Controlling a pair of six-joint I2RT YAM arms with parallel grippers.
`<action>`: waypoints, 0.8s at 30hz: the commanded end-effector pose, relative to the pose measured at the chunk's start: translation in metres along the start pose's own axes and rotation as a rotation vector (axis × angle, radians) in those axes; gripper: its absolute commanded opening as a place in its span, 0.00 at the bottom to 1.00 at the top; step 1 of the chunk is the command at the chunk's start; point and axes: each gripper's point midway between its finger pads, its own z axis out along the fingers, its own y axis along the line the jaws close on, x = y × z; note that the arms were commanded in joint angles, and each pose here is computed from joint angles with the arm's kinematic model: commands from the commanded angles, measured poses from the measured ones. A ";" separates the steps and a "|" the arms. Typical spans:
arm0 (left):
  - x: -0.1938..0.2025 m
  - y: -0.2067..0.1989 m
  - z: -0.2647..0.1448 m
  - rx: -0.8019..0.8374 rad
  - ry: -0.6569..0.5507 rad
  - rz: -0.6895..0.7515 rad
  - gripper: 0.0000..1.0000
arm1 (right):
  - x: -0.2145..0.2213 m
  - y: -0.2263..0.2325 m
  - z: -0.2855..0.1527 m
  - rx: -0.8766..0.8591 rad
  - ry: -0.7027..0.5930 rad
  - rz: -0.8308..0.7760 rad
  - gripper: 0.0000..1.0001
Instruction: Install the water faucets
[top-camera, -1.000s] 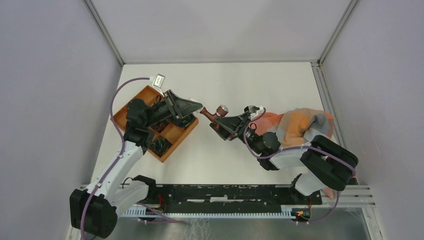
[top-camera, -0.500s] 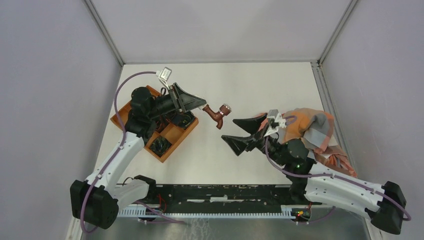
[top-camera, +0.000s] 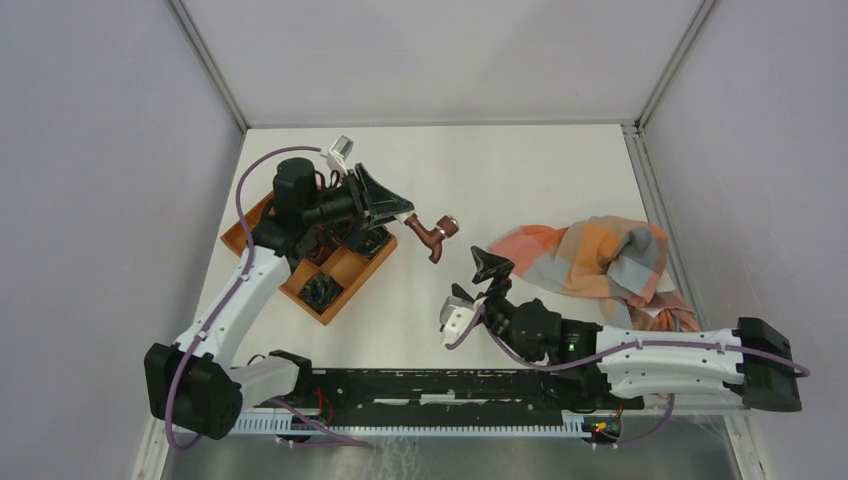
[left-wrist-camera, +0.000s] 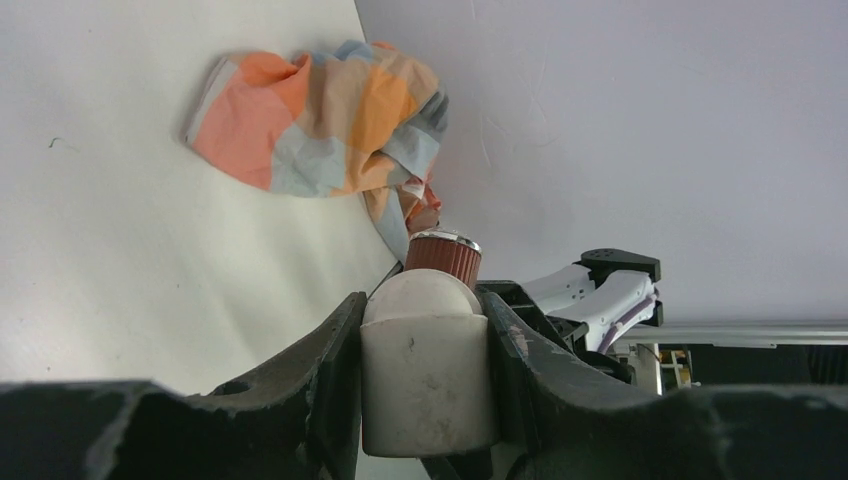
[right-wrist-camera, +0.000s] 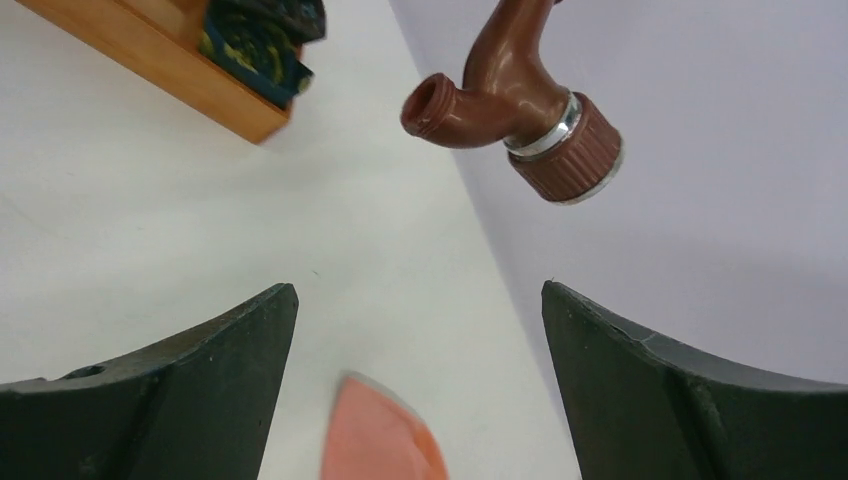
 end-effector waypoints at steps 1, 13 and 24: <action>-0.005 -0.006 -0.004 -0.013 0.009 0.072 0.02 | -0.001 -0.056 -0.014 0.289 0.103 -0.258 0.98; 0.011 0.008 0.002 -0.018 0.118 -0.001 0.02 | -0.045 -0.047 0.019 0.361 0.059 -0.741 0.98; 0.018 0.008 -0.001 -0.011 0.152 0.009 0.02 | -0.048 -0.041 0.057 0.331 0.029 -0.763 0.78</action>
